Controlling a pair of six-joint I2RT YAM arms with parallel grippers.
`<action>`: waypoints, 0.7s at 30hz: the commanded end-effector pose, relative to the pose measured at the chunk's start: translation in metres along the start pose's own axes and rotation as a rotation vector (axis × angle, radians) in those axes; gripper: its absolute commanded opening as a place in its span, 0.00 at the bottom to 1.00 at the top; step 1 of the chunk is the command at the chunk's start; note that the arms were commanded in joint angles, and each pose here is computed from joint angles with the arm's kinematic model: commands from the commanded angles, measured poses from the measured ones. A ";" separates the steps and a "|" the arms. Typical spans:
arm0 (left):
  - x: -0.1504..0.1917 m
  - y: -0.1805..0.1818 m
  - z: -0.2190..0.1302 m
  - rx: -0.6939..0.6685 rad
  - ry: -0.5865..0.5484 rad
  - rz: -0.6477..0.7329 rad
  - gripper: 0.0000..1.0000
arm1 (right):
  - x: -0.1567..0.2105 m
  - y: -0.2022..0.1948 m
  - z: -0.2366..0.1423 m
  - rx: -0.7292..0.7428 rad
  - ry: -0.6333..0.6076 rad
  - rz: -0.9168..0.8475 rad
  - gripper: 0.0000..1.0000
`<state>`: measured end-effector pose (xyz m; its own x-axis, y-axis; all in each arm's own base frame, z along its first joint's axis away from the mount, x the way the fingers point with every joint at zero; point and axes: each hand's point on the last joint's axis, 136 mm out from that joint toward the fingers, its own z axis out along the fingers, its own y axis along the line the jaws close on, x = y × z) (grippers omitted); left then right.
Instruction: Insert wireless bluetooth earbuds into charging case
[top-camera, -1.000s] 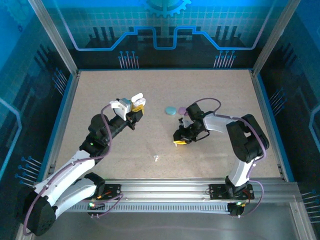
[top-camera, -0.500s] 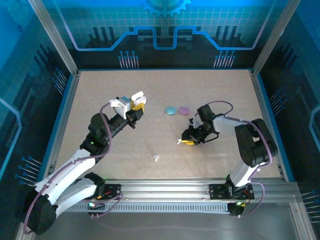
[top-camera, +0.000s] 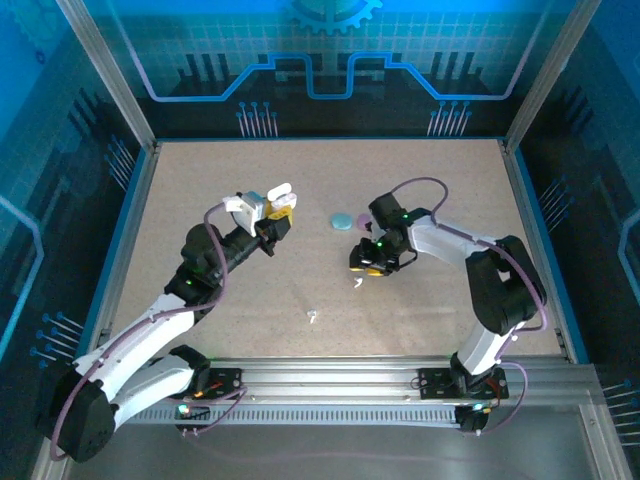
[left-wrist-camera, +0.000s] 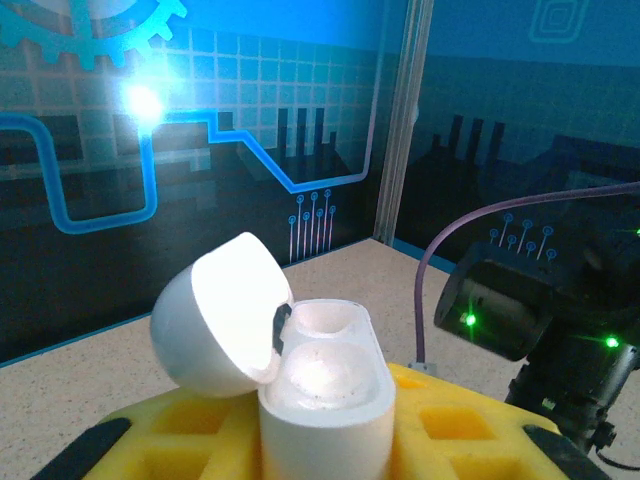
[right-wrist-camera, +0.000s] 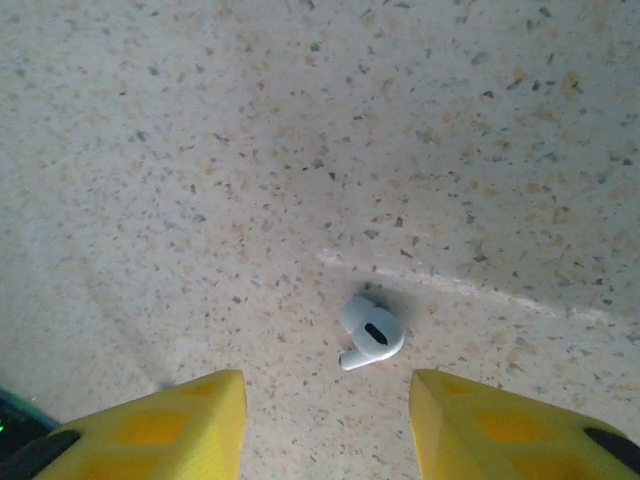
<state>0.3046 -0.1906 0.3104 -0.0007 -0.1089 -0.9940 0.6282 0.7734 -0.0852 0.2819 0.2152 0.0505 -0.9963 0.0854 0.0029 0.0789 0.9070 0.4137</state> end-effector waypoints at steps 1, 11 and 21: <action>-0.024 -0.003 -0.001 0.022 -0.077 0.000 0.29 | 0.007 -0.019 0.006 0.153 0.028 0.058 0.48; -0.020 -0.003 -0.002 0.019 -0.074 0.001 0.29 | 0.007 -0.006 0.023 0.195 0.082 -0.013 0.42; -0.020 -0.002 -0.002 0.017 -0.073 0.002 0.29 | 0.007 0.007 0.032 0.206 0.113 -0.100 0.37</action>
<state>0.3042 -0.1904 0.3167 0.0142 -0.1310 -0.9913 0.6304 0.7707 -0.0928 0.2801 0.2319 0.0231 -0.9977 0.0019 0.0679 0.0186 0.9691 0.2459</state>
